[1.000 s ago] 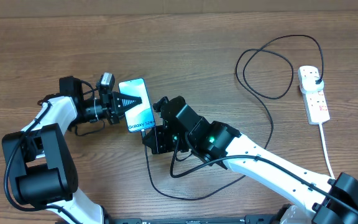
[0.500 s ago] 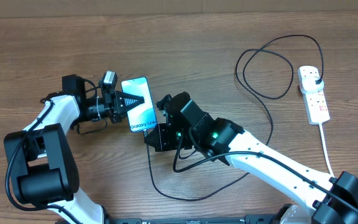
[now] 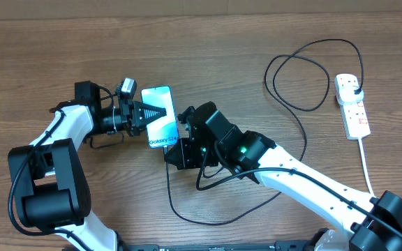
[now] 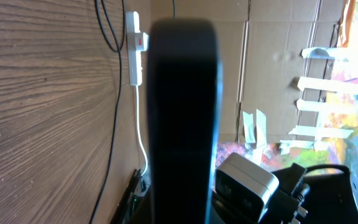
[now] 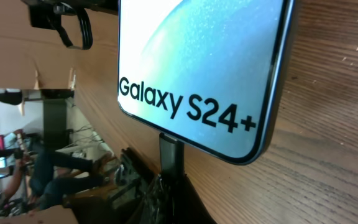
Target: Plug charger to phone and switch on socket
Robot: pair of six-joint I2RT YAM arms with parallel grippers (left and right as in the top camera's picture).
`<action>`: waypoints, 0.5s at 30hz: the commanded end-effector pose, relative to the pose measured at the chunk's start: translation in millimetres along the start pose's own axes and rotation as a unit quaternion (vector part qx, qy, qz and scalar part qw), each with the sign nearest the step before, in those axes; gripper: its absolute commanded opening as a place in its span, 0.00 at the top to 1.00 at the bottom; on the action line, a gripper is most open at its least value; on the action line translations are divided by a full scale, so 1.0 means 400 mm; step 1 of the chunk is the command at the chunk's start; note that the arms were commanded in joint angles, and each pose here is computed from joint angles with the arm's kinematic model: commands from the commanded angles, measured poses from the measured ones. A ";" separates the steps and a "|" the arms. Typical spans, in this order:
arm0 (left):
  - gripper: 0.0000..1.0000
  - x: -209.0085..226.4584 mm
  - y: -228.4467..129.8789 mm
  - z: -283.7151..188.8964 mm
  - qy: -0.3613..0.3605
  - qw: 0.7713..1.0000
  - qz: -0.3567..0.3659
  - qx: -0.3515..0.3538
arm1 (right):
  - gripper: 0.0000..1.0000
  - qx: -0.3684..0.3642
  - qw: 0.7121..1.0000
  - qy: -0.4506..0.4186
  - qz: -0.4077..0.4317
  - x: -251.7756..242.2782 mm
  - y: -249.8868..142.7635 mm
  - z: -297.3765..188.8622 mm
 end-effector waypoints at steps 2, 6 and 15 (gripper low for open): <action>0.96 -0.017 -0.053 0.053 -0.023 0.999 -0.016 0.040 | 0.88 -0.102 0.995 -0.016 -0.008 -0.033 0.135 -0.059; 0.96 -0.017 -0.052 0.051 -0.023 0.999 -0.016 0.039 | 0.23 -0.063 0.997 0.026 -0.025 -0.038 0.124 -0.078; 0.96 -0.017 -0.051 0.051 -0.023 0.999 -0.010 0.039 | 0.18 -0.026 0.996 0.085 0.020 -0.151 0.138 -0.190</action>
Point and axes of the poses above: each gripper's point midway between its finger pads, its own z axis out along the fingers, its own x axis along the line the jaws close on, y = z × x, the point moved 4 cm from there along -z, back along the fingers, and after that the axes turned 7 degrees about -z, right-handed, at the moved point
